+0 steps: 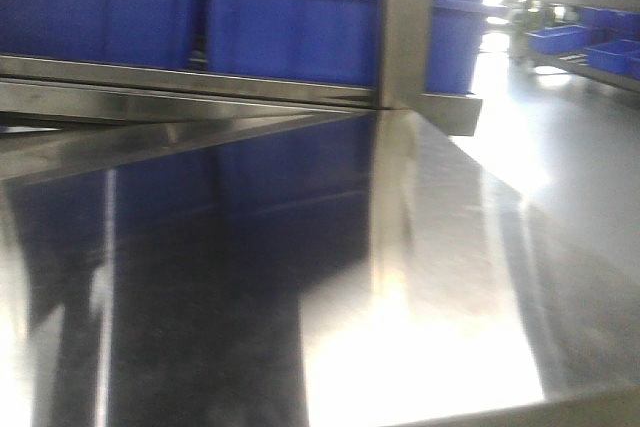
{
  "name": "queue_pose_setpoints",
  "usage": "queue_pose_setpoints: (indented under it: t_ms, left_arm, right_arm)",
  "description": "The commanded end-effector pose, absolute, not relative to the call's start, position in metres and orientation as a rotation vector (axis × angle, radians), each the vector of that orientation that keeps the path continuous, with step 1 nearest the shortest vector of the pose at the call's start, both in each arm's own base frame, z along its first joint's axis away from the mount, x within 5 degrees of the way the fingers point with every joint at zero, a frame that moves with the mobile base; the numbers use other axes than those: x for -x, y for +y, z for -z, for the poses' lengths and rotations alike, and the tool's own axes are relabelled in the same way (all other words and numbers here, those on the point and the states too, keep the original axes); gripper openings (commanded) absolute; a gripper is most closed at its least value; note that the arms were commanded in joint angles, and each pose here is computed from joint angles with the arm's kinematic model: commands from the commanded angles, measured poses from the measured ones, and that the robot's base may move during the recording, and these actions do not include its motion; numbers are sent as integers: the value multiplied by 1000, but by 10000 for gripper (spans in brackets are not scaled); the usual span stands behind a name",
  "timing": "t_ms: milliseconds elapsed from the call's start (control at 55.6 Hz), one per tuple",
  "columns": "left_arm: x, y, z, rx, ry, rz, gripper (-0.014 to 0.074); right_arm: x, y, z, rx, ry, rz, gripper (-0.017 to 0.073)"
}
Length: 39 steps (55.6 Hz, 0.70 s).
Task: Pick and sort blue part to right shelf
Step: 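Drive the base away from the table holding both parts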
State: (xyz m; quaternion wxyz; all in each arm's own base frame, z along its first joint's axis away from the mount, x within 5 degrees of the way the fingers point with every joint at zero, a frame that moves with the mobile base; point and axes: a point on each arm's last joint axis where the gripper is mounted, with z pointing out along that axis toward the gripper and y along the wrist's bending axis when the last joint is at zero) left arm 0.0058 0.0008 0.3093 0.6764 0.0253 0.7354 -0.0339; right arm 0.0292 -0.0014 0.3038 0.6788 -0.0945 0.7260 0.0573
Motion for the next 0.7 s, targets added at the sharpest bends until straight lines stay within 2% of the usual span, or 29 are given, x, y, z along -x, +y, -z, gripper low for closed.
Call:
queue_pose_setpoints:
  t_ms: [0,683]
  left_arm:
    - [-5,1,-326,-48,1544,83,316]
    - [-5,1,-326,-48,1544,83,316]
  right_arm:
    - [-29,-1,-320,226,1526,-122,132]
    - [-29,0,-320,227,1530,-121,132]
